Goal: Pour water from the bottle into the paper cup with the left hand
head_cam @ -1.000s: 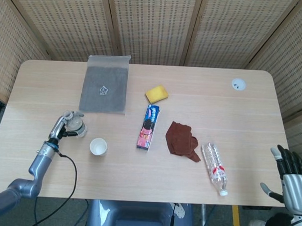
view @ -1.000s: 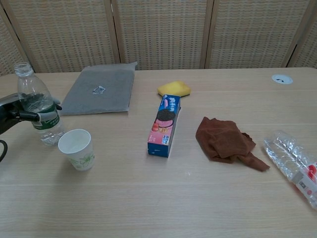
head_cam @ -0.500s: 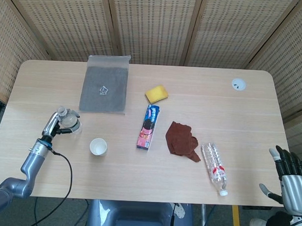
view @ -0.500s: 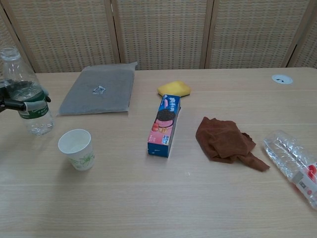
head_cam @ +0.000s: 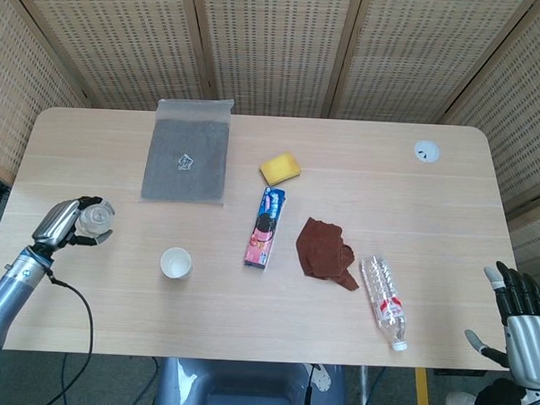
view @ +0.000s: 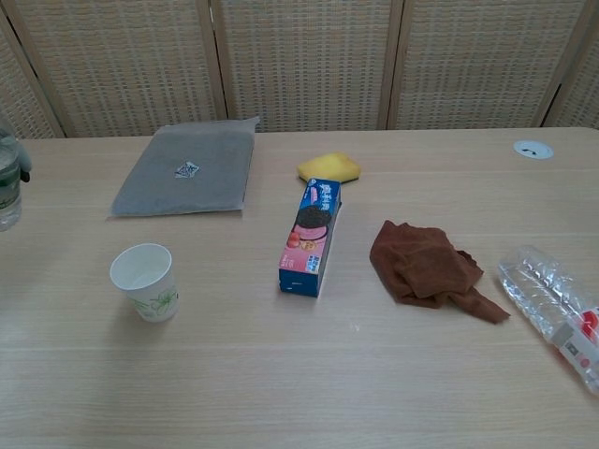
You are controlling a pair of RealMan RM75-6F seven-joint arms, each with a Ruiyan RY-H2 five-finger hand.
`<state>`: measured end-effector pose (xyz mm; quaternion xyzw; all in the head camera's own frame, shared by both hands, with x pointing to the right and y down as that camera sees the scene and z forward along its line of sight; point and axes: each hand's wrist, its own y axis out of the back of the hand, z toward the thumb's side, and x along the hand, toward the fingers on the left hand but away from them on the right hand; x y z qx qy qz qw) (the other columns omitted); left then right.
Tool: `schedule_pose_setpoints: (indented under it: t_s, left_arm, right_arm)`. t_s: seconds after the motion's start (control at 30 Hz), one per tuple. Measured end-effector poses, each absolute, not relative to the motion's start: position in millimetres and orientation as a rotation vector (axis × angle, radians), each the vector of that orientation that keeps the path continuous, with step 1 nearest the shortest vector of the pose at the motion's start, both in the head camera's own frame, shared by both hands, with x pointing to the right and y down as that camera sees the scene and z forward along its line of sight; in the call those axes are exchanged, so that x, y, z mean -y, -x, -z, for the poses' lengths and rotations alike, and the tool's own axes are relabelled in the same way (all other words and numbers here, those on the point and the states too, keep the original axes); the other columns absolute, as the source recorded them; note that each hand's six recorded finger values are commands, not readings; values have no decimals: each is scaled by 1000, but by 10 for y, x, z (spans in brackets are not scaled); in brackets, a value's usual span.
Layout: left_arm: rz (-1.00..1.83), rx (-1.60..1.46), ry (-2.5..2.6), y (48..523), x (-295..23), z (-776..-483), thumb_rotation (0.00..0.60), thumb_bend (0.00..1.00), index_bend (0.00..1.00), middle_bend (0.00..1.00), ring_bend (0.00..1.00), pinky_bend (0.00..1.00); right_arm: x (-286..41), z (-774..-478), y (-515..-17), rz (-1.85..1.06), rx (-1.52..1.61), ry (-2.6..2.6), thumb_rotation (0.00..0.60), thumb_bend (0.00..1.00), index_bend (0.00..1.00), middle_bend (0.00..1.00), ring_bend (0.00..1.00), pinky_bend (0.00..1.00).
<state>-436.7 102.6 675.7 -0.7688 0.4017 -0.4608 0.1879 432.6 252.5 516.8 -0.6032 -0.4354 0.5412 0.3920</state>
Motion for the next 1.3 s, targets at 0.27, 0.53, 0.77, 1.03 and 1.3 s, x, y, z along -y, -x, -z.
schedule_pose_setpoints:
  t_s: [0.27,0.53,0.77,1.03,1.3]
  left_arm:
    - [1392,-903,2002,4558,-1182,-6639,600,517,533,445,310,357]
    - [1518,-667,1883,4690,-1293,-6786,600,519,535,446,310,358]
    - [1559,-521,1804,4599,-1245,-6860,600,520,540,446,310,357]
    - [1561,-445,1755,4408,-1170,-6901,600,519,540,446,310,358]
    - [1546,-380,1749,4093,-1167,-7015,600,519,540,446,310,357]
  right_arm:
    - [-2545,-5088,-4314,-1348,1116,1531,600,0,0,0,0,0]
    - [-2560,-5074,-4301,-1350,1115,1526,600,0,0,0,0,0]
    - [-2562,-5090,-4296,-1358,1107,1526,600,0,0,0,0,0]
    - [-2560,-5082,-4308,-1358,1113,1525,600,0,0,0,0,0]
    - [-2558,-5085,-4315,-1358,1114,1531,600,0,0,0,0,0]
